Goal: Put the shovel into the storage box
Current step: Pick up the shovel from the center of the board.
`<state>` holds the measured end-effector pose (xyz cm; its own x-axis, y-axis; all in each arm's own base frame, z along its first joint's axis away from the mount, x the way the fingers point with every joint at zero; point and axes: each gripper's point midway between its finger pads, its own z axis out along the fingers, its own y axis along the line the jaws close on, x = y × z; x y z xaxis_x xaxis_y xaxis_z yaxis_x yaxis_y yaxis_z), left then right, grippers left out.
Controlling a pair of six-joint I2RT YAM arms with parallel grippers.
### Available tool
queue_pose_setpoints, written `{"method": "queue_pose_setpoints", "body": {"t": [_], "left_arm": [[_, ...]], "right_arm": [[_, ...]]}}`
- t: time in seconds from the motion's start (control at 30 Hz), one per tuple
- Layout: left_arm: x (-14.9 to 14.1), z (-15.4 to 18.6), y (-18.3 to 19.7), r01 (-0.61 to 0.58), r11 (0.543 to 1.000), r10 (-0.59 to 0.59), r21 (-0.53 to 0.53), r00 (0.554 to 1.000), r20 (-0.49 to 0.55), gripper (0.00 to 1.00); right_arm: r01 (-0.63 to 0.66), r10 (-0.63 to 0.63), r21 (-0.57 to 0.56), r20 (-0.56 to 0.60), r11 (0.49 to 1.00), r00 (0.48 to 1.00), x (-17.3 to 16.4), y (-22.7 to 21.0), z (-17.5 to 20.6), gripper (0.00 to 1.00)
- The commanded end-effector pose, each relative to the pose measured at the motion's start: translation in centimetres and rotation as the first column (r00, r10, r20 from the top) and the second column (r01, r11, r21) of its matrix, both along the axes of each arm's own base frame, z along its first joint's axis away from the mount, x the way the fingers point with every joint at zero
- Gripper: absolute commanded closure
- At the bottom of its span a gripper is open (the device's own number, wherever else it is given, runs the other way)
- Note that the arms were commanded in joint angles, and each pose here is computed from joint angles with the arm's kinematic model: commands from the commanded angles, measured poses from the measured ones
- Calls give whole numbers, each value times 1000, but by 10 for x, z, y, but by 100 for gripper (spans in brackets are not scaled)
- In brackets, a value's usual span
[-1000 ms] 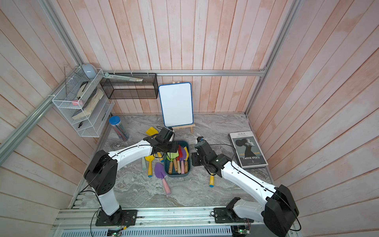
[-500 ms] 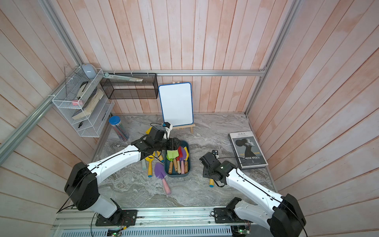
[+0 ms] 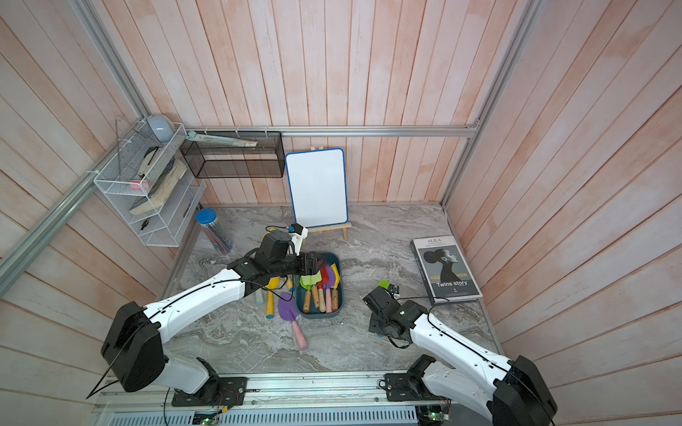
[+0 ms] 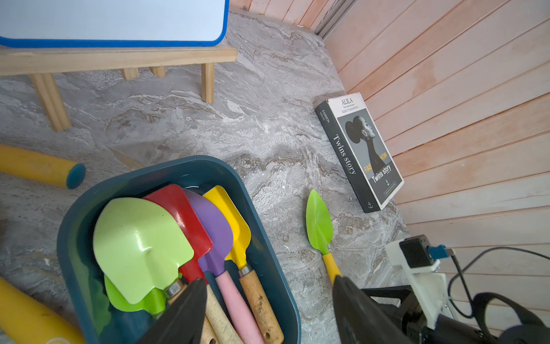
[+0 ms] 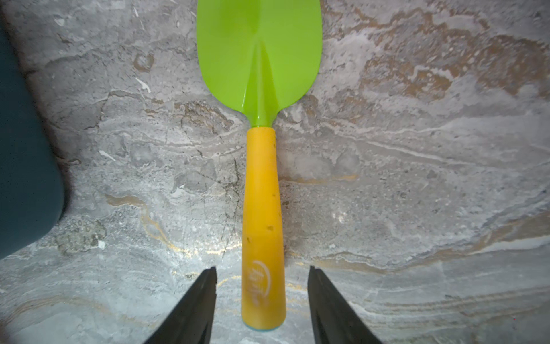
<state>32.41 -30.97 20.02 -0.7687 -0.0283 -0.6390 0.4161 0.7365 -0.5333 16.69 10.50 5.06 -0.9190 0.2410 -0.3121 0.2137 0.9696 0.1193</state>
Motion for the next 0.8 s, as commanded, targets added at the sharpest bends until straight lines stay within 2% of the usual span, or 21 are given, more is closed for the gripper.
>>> {"method": "queue_pose_setpoints", "body": {"t": [0.0,0.27,0.43,0.53,0.63,0.73,0.77], "left_arm": [[-4,9,-2,11,999,-10,-35,1000,19,28],[-4,10,-5,16,999,-15,-47,1000,16,28],[-5,12,-2,11,999,-10,-50,1000,22,28],[-5,13,-2,9,999,-8,-47,1000,23,28],[-7,11,-2,11,999,-11,-47,1000,18,28],[-9,11,-4,18,998,-18,-54,1000,12,28],[-9,11,-4,22,998,-22,-58,1000,11,28]], "right_arm": [[10,-10,0,-14,1000,1000,-2,1,-9,44],[18,-19,-13,-28,1000,999,-4,-1,-23,46],[23,-23,-4,-21,1000,1000,-3,-1,-27,51],[22,-22,-4,-19,1000,1000,-2,0,-27,60],[18,-18,-7,-17,1000,1000,-1,1,-27,77],[17,-16,-9,1,1000,1000,3,1,-20,99],[18,-17,-10,15,1000,1000,5,1,-16,100]]}}
